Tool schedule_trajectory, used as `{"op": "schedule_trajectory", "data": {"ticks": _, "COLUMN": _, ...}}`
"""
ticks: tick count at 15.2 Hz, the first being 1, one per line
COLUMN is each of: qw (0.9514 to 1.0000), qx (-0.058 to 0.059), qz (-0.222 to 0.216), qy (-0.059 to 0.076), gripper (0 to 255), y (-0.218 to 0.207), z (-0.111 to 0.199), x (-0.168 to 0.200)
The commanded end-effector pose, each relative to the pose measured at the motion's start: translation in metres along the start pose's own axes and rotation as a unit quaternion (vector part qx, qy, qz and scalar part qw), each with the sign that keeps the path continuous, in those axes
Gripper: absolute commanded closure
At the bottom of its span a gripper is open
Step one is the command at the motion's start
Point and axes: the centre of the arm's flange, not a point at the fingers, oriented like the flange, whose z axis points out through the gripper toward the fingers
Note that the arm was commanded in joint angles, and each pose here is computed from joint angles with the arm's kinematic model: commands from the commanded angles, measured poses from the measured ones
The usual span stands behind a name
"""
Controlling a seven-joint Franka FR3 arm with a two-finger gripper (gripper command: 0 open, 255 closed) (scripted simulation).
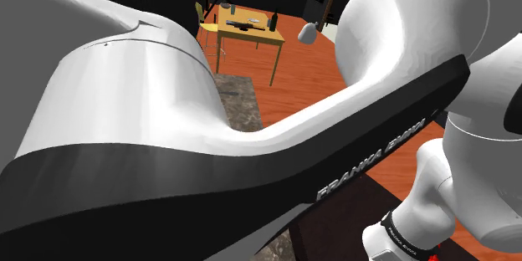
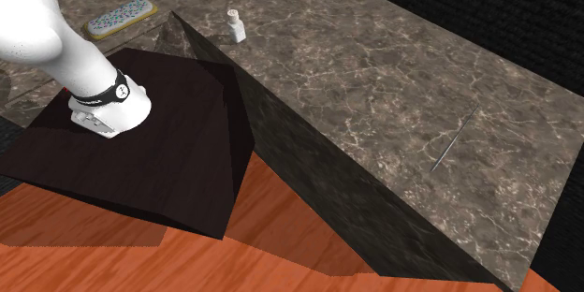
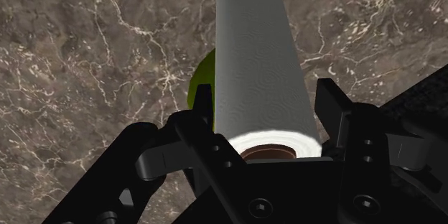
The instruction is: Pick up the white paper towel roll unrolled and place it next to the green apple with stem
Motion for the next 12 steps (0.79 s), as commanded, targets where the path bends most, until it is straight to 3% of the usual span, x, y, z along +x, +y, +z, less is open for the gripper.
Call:
{"op": "schedule_trajectory", "data": {"ticks": 1, "qw": 1.0, "qx": 0.0, "qz": 0.0, "qy": 0.0, "gripper": 255, "y": -0.0009, "z": 0.0104, "x": -0.0006}}
{"op": "schedule_trajectory", "data": {"ticks": 9, "qw": 1.0, "qx": 0.0, "qz": 0.0, "qy": 0.0, "gripper": 255, "y": -0.001, "z": 0.0115, "x": -0.0007}}
{"op": "schedule_trajectory", "data": {"ticks": 10, "qw": 1.0, "qx": 0.0, "qz": 0.0, "qy": 0.0, "gripper": 0, "y": -0.001, "z": 0.0115, "x": -0.0007}}
{"op": "schedule_trajectory", "data": {"ticks": 12, "qw": 1.0, "qx": 0.0, "qz": 0.0, "qy": 0.0, "gripper": 0, "y": -0.001, "z": 0.0115, "x": -0.0007}}
